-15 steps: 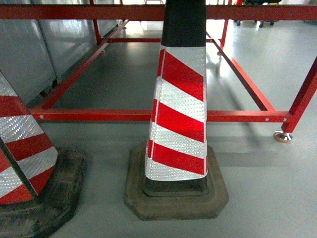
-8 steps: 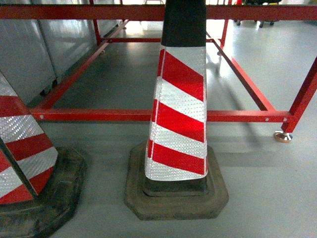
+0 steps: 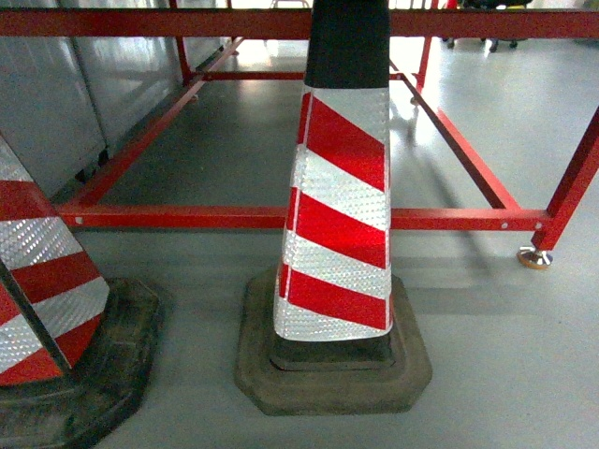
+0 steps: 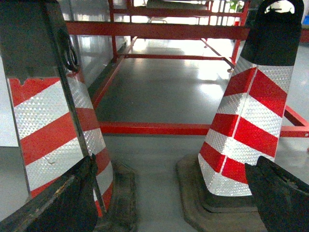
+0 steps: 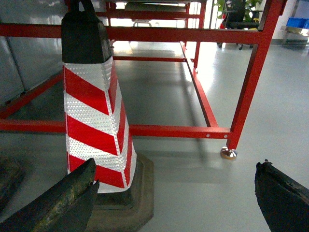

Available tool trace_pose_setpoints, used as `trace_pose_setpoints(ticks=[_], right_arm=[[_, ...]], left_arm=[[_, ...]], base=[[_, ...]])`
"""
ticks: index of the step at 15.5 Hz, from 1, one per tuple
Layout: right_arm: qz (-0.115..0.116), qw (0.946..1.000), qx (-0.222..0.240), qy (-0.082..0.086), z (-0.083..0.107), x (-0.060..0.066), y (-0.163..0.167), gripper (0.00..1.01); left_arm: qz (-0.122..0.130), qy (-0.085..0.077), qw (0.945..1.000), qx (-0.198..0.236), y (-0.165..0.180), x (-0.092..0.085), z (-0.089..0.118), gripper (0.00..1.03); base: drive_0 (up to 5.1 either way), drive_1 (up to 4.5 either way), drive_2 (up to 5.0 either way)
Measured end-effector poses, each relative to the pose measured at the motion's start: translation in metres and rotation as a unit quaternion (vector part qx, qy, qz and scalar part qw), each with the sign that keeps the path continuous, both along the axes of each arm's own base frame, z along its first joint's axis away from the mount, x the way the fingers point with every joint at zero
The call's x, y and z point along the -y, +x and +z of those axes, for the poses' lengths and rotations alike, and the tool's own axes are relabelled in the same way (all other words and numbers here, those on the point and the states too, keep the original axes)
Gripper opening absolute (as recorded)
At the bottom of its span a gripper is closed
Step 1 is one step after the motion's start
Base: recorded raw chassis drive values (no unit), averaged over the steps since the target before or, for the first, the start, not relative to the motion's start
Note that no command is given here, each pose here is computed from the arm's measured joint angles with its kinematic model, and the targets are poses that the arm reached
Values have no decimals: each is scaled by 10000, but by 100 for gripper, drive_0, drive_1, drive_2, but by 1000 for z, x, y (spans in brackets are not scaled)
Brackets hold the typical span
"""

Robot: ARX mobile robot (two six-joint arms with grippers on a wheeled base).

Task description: Place box next to blue box on left shelf

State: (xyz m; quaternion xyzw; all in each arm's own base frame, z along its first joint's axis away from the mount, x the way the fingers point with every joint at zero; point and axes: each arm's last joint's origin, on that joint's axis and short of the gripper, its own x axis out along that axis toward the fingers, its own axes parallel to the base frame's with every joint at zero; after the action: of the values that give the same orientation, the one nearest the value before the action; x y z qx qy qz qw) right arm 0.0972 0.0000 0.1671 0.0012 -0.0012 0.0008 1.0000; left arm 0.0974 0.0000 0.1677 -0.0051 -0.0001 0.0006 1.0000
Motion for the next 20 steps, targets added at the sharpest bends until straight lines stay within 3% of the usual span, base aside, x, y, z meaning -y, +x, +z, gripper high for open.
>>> trace_pose_setpoints(ticks=[20], right_arm=[[-8,10000,-4,-4,0,0,0,98]], left_arm=[[-2,50,10000,-6,0,0,0,98]], base=[[0,0,0]])
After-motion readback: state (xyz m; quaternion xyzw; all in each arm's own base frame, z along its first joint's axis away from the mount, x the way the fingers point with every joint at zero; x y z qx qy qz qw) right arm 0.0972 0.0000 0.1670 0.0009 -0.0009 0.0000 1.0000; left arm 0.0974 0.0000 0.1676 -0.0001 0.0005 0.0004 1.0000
